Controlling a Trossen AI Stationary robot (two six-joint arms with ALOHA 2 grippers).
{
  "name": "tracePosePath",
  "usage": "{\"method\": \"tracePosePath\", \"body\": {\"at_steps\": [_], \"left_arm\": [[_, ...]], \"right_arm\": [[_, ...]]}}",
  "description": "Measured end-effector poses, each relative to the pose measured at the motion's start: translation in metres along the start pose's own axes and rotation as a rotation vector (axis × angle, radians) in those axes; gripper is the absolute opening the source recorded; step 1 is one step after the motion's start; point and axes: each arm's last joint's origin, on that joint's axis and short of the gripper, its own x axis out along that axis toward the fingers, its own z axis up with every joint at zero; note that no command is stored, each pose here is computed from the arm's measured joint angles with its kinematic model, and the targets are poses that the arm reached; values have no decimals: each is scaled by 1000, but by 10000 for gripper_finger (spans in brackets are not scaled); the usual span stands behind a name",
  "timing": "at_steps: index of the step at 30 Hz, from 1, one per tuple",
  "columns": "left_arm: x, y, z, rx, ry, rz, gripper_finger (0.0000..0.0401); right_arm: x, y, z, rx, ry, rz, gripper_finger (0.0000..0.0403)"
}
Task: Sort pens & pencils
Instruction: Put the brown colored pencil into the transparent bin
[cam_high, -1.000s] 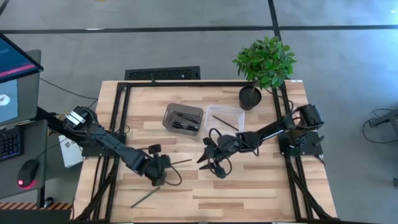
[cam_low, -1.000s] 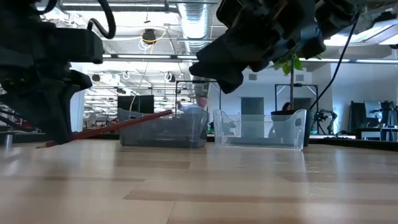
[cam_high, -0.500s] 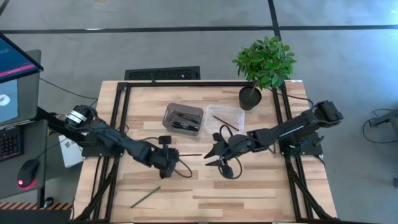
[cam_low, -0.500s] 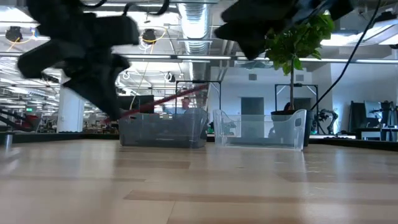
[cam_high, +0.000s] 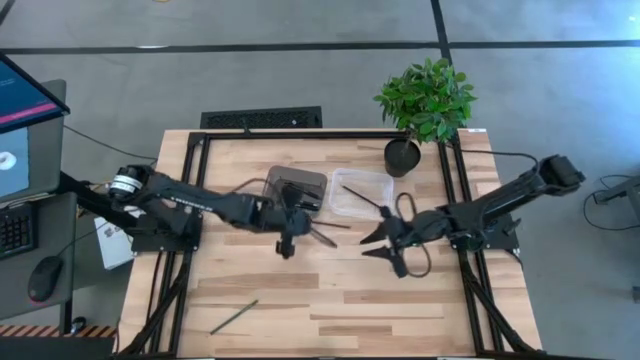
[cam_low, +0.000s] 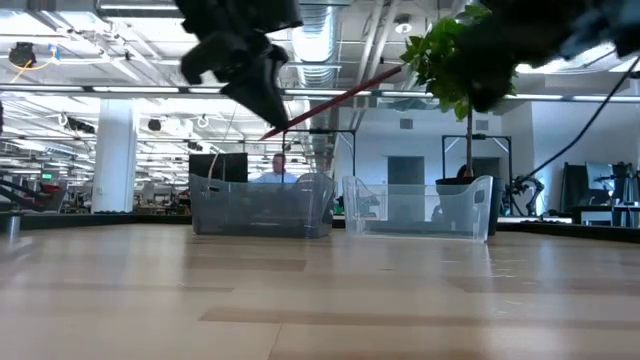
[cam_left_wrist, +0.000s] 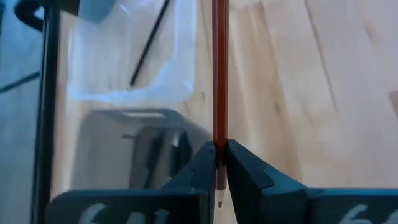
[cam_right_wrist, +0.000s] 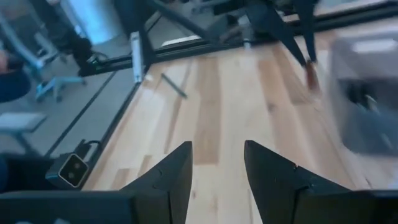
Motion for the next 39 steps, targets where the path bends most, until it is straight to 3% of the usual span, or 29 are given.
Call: {"method": "tracePosePath", "body": {"at_steps": [6, 12, 17, 25, 31, 39], "left_arm": [[1, 41, 14, 34, -119, -16, 18], [-4, 76, 31, 16, -309, -16, 18], [-6, 88, 38, 43, -431, -19, 18], [-4, 97, 35, 36, -436, 6, 18], [25, 104, 39, 66, -444, 18, 18], [70, 121, 54, 104, -301, -23, 18]], "right_arm": [[-25, -1, -32, 81, -43, -70, 171], [-29, 4, -40, 98, -40, -82, 169], [-29, 7, -43, 90, -24, -68, 171], [-29, 7, -43, 97, -27, -72, 169], [-29, 5, -42, 99, -49, -127, 171], [-29, 5, -42, 125, -59, -140, 169]]}}
